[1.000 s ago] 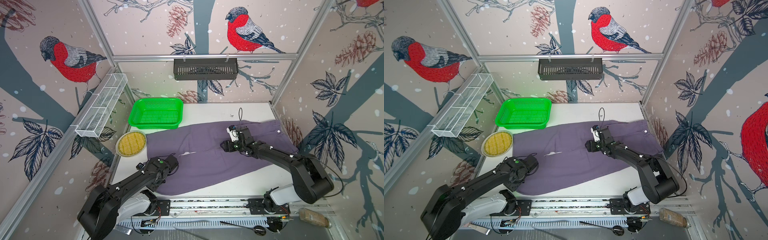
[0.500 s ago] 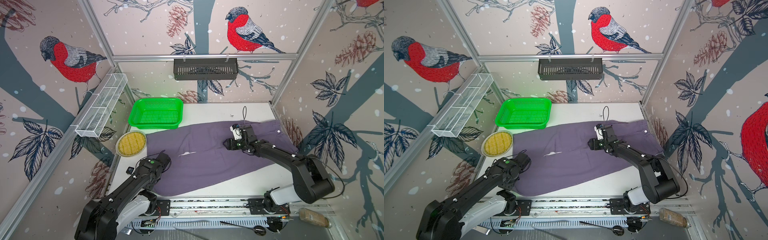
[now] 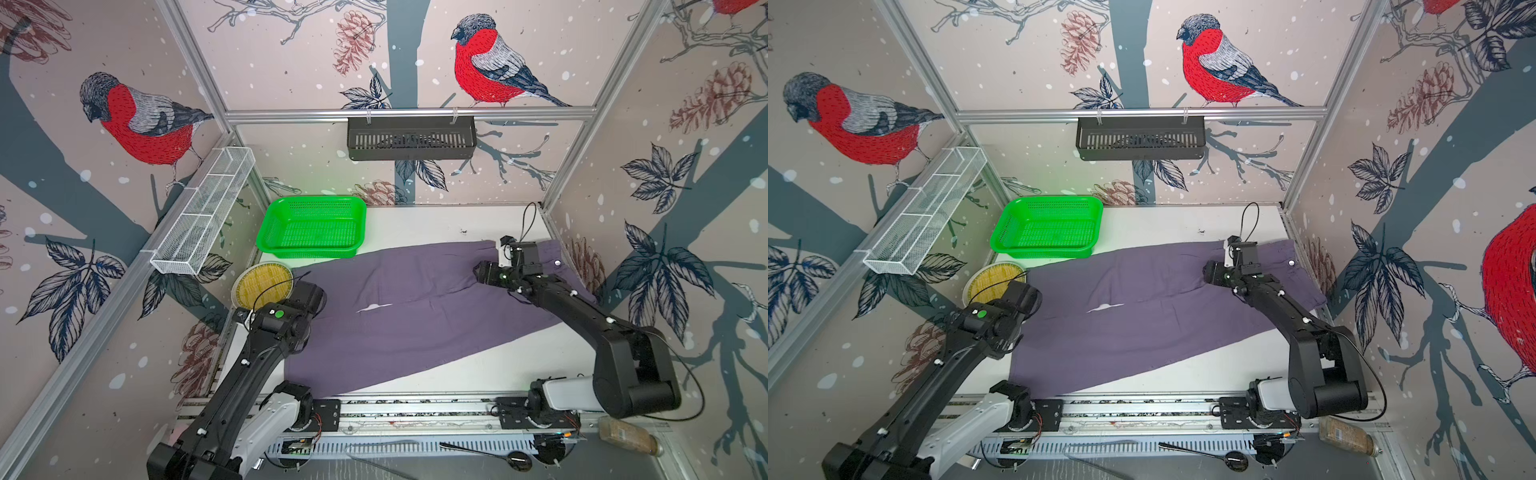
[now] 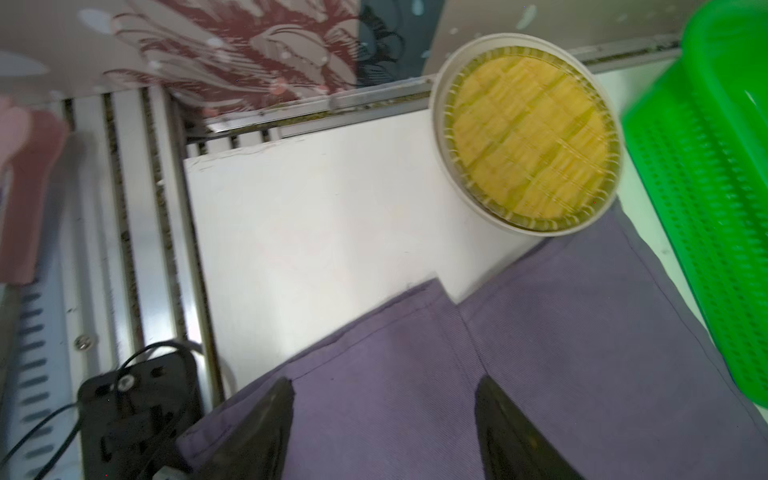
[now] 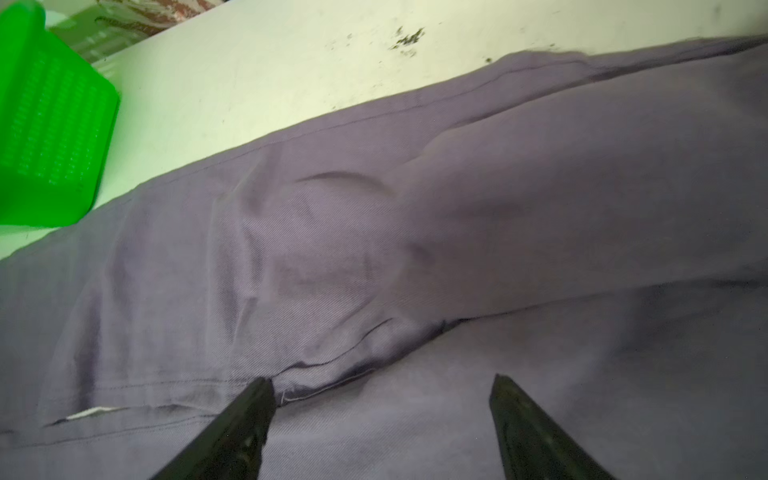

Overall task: Fold and stack the trousers
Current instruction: Smooth out the trousers at the center of the table, then rotate the trousers at the center of the table.

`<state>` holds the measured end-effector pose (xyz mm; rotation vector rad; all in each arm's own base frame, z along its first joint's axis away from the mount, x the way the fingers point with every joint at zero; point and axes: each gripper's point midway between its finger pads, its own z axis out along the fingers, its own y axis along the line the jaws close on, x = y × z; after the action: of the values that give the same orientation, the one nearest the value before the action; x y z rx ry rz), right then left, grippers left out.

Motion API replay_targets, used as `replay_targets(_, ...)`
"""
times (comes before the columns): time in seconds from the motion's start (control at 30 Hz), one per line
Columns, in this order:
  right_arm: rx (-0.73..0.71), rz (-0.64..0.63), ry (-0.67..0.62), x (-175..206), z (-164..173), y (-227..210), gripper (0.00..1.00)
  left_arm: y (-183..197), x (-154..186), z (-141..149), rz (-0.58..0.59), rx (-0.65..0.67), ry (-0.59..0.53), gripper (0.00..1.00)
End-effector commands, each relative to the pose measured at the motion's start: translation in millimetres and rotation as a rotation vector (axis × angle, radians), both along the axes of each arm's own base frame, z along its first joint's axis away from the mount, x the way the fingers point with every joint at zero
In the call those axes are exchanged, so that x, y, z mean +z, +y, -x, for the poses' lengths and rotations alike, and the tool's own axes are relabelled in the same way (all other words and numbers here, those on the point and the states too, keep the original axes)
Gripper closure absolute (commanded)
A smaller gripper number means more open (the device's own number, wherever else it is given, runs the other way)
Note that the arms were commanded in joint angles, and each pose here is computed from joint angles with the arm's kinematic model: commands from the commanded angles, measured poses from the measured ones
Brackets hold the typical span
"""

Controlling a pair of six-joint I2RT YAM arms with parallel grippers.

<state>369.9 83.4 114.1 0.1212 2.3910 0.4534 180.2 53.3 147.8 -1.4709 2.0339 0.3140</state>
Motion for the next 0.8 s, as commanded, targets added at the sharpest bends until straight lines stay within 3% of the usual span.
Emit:
replay_targets(0.0,-0.086,0.016,-0.009,4.1,-11.7,-20.7,0.15,-21.1,7.9,-48.2,-0.012,-0.238,-0.043,0.30)
replay_targets(0.23,-0.224,0.081,0.079,-23.1,-26.6,-63.5,0.15,-84.9,-6.0,-114.1,0.124,-0.590,-0.131,0.24)
replay_targets(0.4,-0.293,0.079,0.124,-45.0,-26.8,-85.9,0.15,-107.0,-17.3,-138.2,0.115,-0.752,-0.116,0.23)
replay_targets(0.67,-0.461,0.052,0.238,-87.5,15.2,-115.3,0.15,-120.0,-30.5,-165.2,0.072,-0.869,-0.066,0.19)
replay_targets(0.77,-0.506,0.058,0.263,-96.4,37.3,-119.1,0.15,-114.2,-40.4,-169.2,0.050,-0.851,0.017,0.19)
